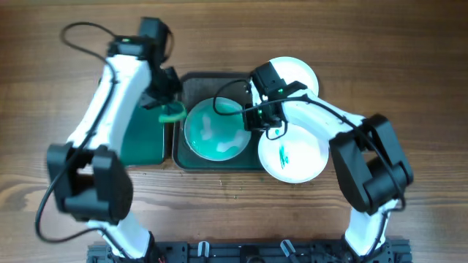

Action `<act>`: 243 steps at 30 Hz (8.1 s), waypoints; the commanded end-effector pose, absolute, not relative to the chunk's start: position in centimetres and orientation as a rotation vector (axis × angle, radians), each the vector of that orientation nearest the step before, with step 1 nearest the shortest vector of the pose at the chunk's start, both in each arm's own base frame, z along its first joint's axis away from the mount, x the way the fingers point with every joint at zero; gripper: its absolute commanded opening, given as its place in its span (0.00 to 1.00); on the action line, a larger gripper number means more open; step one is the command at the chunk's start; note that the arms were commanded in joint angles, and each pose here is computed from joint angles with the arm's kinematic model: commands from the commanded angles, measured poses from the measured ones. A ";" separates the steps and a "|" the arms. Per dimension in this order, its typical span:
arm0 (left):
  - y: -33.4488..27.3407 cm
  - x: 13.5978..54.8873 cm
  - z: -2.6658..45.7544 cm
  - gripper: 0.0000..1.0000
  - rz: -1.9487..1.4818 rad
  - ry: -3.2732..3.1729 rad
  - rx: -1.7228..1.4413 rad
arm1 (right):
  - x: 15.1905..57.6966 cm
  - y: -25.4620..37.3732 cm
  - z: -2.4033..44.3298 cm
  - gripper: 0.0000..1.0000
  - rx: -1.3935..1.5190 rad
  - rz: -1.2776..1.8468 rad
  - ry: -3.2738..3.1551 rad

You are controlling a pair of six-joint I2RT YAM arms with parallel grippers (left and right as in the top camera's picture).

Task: Clean dirty plates on tray and stack at the side
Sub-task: 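Lift the cleaned plate with the right gripper and place it right of tray, then reach the right gripper to the lower-right plate and grasp its rim, then scrub the second plate with the sponge in the left gripper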

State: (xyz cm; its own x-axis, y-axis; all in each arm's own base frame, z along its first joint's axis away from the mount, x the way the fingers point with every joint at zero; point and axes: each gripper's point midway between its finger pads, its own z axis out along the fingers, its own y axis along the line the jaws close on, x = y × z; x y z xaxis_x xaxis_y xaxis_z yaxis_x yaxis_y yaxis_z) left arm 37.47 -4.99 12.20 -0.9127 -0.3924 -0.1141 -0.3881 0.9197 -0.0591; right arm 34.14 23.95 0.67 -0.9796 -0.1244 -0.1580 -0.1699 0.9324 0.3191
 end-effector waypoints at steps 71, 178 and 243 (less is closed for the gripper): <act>-10.3 37.3 14.0 0.04 -0.245 2.947 -0.422 | 31.7 -13.3 5.1 0.04 1.204 0.066 2.519; -15.1 32.8 -1.1 0.04 -0.198 3.070 -0.016 | 32.0 23.2 -0.4 0.04 -0.048 0.680 2.800; -13.0 28.7 2.7 0.04 -0.189 3.316 -0.072 | 31.6 23.0 -0.5 0.04 -0.042 0.672 2.819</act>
